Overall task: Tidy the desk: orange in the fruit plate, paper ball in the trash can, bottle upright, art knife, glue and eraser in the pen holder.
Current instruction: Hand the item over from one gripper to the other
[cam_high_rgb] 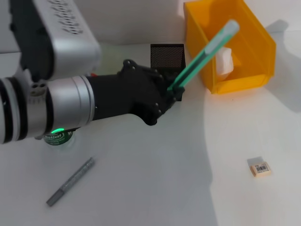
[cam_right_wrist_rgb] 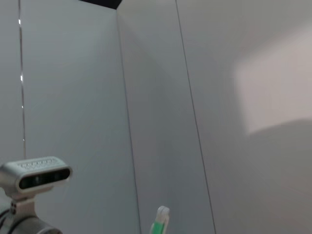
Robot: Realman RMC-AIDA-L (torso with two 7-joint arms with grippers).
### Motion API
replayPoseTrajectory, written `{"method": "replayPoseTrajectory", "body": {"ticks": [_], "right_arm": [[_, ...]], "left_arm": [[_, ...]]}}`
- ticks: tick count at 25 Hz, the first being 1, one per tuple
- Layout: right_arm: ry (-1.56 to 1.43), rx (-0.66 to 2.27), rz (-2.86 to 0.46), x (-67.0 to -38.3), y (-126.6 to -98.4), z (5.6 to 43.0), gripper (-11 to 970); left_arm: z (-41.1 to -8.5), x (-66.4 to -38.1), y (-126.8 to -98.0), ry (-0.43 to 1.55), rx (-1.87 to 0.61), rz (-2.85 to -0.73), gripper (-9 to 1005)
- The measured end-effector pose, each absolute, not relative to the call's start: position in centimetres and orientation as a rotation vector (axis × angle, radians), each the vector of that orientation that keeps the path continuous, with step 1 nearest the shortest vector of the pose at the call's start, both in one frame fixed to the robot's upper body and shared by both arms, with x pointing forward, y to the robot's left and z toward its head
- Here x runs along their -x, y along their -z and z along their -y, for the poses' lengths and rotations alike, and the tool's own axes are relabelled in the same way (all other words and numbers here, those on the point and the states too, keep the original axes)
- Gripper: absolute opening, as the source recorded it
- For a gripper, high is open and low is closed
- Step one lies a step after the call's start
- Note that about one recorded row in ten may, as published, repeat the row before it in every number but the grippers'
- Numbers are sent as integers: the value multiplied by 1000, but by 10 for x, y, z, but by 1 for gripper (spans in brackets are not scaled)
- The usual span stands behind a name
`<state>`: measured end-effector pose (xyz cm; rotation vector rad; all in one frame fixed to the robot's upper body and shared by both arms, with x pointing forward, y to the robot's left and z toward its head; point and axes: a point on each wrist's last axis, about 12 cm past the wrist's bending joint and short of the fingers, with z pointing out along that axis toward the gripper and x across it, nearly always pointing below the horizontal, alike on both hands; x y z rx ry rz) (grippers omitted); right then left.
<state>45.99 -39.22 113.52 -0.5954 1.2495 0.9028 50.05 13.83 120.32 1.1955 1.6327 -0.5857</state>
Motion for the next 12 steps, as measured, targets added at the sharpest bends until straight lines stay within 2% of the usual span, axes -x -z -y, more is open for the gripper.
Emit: {"method": "replayPoseTrajectory", "body": {"ticks": [4,5,12], "right_arm": [[-928,585,-1229,-459,-1134,388,805],[-957,567,-1216,-459,-1131,382,805],[-948,540,-1134,-455,-1113,346,804]], "left_arm": [[-144,-503,-1196,590,-1120,-1592,190],[-147,-509,-1176,548,-1009,-1577,190],[-130,-522,-1145,423,-936,-1606,192]]}}
